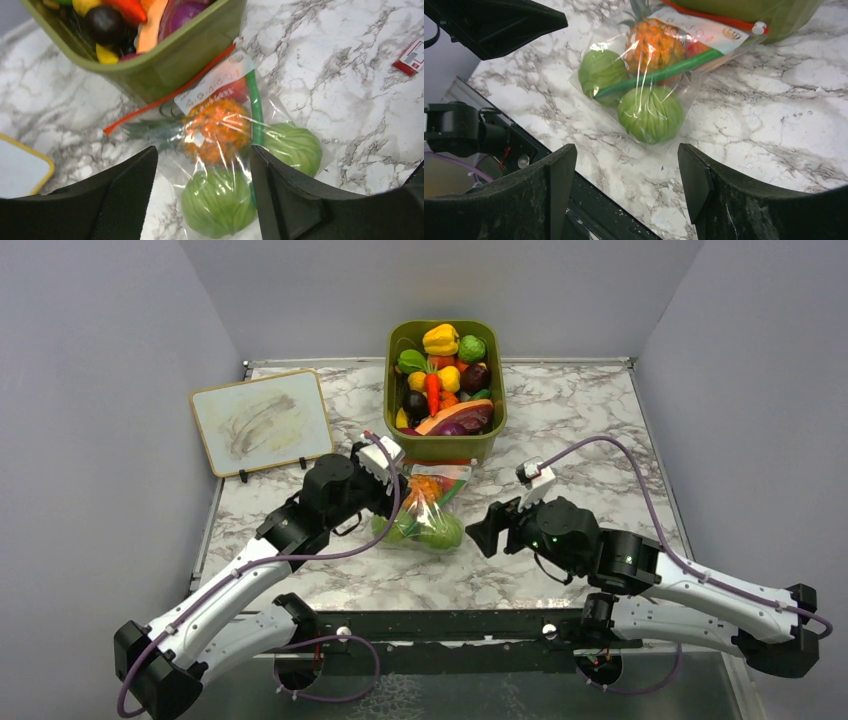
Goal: Place the food in the zip-top bag and seal the zipper
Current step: Reset both arms
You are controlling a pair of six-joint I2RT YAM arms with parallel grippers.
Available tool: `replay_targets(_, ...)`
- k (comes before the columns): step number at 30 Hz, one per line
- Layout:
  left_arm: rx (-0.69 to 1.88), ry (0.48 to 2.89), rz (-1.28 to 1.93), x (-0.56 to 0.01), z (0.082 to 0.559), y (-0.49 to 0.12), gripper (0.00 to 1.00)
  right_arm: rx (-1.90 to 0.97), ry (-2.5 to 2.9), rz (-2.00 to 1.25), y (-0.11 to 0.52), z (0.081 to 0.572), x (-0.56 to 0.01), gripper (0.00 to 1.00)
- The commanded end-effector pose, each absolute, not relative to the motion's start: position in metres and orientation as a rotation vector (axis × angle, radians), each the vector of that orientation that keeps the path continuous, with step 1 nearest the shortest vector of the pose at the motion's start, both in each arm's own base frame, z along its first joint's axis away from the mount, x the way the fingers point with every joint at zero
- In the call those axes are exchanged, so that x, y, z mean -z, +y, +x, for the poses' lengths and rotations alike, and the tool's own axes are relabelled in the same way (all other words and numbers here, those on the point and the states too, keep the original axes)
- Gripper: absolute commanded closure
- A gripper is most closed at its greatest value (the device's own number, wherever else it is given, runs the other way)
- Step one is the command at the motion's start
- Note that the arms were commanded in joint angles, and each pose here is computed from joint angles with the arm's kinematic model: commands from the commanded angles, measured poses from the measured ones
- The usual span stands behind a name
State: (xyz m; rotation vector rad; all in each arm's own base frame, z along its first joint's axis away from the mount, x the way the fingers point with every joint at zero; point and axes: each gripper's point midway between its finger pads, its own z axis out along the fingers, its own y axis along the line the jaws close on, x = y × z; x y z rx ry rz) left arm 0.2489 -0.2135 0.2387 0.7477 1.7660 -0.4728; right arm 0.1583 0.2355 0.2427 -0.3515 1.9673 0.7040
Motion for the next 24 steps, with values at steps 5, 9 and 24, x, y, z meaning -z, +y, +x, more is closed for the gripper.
replay_targets(5,0.443,1.827,0.452,-0.244,0.236,-0.172,0.01,-0.738,1.966,-0.310,0.248,0.162,-0.252,0.05)
replay_targets(9,0.478,1.770,0.386,-0.282,0.226,-0.162,0.01,-0.722,1.931,-0.268,0.235,0.165,-0.273,0.02)
replay_targets(24,0.438,1.560,0.184,-0.368,0.210,-0.115,0.01,-0.764,1.768,-0.089,0.176,0.161,-0.349,0.00)
